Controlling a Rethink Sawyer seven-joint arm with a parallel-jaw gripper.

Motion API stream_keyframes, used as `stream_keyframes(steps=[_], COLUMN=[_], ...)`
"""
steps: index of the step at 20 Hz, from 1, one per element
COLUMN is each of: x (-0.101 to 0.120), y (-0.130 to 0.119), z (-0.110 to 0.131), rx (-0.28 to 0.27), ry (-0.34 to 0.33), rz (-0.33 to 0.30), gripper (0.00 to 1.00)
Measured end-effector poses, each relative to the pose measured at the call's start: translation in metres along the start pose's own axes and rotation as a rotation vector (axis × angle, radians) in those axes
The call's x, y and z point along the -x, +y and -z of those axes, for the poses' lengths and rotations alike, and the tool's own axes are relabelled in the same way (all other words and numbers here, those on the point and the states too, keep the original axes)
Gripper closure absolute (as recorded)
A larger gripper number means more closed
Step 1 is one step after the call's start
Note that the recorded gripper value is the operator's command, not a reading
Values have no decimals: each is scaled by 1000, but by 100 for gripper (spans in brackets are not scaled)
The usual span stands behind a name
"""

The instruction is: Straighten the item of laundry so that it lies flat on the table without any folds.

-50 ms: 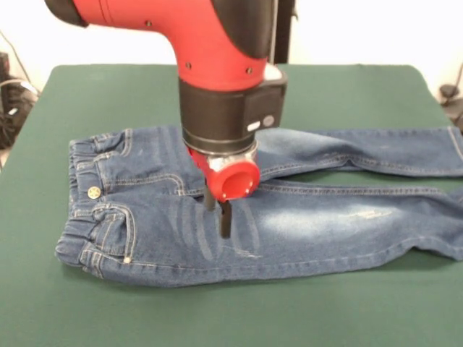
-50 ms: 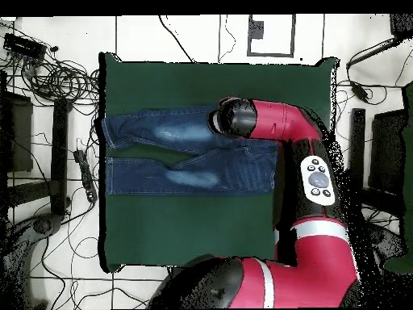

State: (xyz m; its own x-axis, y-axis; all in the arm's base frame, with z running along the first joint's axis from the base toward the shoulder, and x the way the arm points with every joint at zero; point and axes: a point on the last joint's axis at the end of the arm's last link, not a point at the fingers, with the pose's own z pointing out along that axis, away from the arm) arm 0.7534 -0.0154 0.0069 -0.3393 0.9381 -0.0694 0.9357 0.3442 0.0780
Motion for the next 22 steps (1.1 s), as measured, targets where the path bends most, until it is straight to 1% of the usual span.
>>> stream_keyframes(steps=[1,3,8,11,18,20,22], x=[-1,0,8,14,28,32,42], y=[-3,-4,-8,-11,-9,-9,-10], z=[-6,-10,-10,-5,24,28,36], rx=[-4,-3,2,3,27,32,41], ry=[10,25,43,43,29,27,24], rz=[-4,-13,-32,-41,-51,-56,-67], gripper=[0,0,0,0,0,0,0])
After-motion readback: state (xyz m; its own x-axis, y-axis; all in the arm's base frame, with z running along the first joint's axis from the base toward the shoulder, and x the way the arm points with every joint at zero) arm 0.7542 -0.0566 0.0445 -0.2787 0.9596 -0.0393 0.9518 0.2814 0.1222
